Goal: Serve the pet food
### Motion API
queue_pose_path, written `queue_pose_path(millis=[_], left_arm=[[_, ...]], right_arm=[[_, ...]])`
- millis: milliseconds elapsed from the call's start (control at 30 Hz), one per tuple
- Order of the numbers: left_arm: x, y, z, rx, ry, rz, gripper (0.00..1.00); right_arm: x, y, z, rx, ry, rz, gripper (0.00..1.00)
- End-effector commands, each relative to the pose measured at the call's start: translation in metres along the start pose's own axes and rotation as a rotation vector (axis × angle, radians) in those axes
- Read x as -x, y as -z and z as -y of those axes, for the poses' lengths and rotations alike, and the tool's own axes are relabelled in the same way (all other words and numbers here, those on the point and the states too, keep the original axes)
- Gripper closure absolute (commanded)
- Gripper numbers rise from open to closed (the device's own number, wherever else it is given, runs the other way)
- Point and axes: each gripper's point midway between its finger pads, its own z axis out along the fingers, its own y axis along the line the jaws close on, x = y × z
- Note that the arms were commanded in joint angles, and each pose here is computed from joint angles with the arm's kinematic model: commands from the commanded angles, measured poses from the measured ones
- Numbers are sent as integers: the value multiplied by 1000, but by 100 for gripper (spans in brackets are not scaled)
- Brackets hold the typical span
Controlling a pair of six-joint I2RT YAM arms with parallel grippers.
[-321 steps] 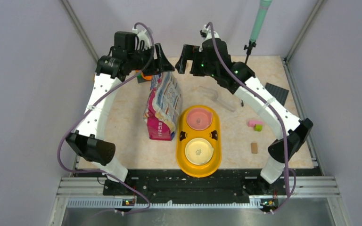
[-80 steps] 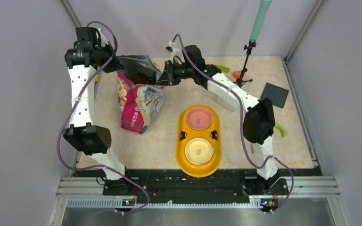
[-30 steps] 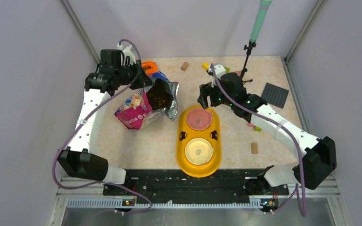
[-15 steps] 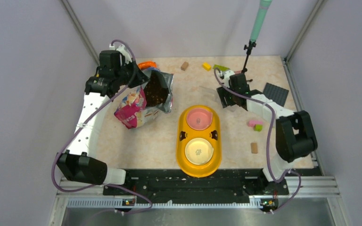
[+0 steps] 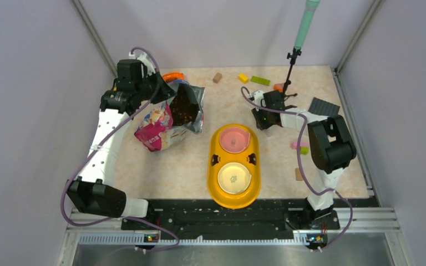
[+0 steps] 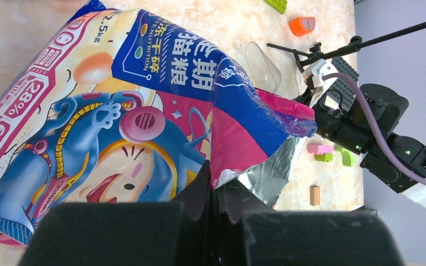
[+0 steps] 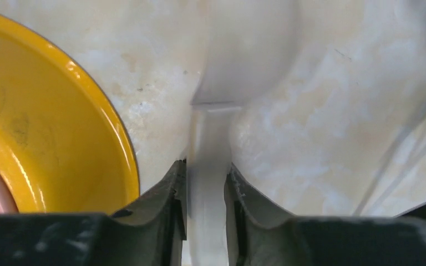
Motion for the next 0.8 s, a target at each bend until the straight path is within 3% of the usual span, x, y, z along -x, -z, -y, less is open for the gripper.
queue_pose_path(millis=[0,133,400,767], left_arm=[[10,2,16,-68,-22,37,100],[10,0,16,-72,-23,31,100],[13,-2,20,-89,-27,27,100],[8,-1,21,-96,-14,19,100]], right_arm=[[25,8,2,42,3,64,85],[35,22,-9,143,-46,73,98],[45,43,-27,559,-312,13,100],[5,36,-30,584,-397,-77,100]])
